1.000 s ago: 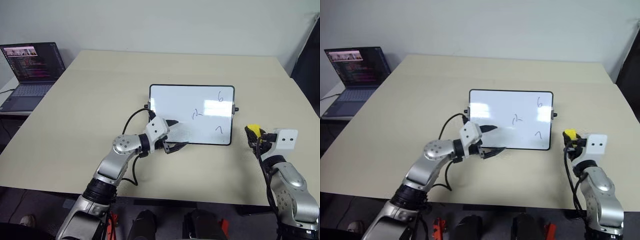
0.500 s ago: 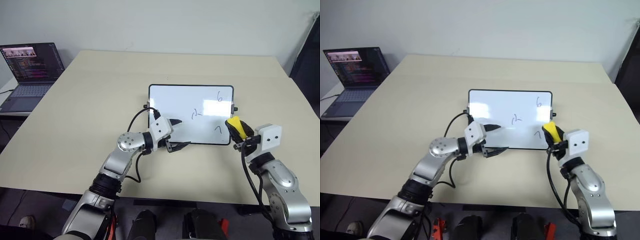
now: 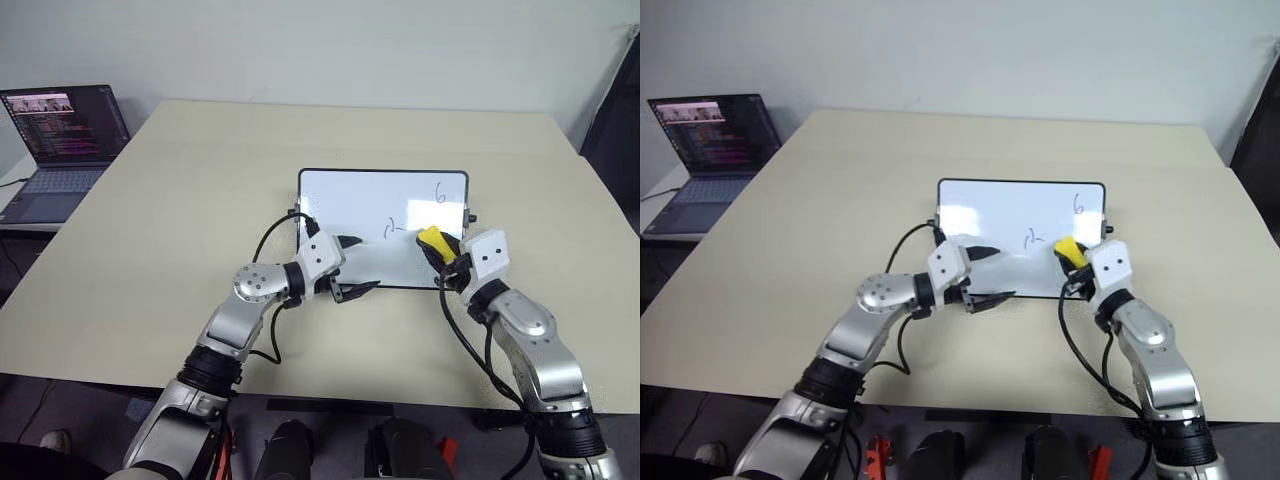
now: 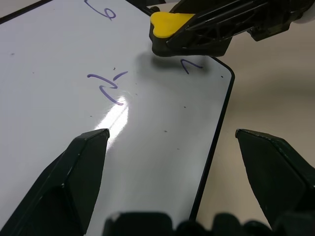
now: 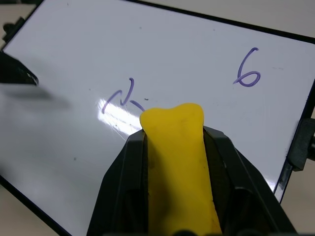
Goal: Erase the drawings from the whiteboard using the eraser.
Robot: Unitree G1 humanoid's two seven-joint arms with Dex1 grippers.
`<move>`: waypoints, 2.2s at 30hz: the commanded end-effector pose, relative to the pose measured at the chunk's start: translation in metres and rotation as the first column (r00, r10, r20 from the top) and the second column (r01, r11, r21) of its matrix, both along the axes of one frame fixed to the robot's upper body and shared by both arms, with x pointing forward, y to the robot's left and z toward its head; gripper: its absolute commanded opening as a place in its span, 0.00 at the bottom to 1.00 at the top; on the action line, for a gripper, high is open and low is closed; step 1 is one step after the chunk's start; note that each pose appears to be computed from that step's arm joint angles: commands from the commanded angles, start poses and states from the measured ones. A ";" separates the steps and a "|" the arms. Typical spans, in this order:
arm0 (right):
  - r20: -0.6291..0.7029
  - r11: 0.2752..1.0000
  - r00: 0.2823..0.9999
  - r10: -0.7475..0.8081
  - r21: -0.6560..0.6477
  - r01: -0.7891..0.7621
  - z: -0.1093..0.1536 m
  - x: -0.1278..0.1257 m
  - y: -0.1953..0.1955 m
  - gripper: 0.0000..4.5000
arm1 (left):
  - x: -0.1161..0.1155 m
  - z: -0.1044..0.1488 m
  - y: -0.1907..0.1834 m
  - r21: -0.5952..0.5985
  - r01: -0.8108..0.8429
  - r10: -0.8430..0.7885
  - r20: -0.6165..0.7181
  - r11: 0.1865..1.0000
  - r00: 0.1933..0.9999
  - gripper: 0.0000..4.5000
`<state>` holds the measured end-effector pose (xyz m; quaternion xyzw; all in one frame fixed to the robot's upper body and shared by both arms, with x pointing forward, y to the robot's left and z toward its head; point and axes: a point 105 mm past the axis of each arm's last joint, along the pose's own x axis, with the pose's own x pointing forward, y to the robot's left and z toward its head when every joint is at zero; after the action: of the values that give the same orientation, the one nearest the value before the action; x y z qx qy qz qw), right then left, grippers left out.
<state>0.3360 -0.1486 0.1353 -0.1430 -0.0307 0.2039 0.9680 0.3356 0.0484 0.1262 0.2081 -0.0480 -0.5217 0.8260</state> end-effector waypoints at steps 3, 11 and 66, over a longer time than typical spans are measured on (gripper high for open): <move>-0.016 0.993 0.999 -0.045 -0.107 0.043 -0.002 0.006 -0.009 0.26 | -0.004 0.013 0.003 -0.029 -0.021 0.022 0.044 0.999 0.999 1.00; -0.087 0.991 0.996 -0.020 -0.133 0.008 -0.017 -0.011 -0.006 0.26 | -0.004 0.013 0.003 -0.033 -0.031 0.032 0.040 0.999 0.999 1.00; -0.015 0.995 0.997 -0.079 -0.055 0.078 0.006 0.001 -0.012 0.26 | 0.000 0.021 0.004 -0.088 -0.071 0.076 0.057 0.994 0.995 1.00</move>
<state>0.3380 -0.1631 0.1283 -0.1642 0.0188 0.1652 0.9723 0.3370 0.0523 0.1296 0.1883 -0.0550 -0.4890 0.8499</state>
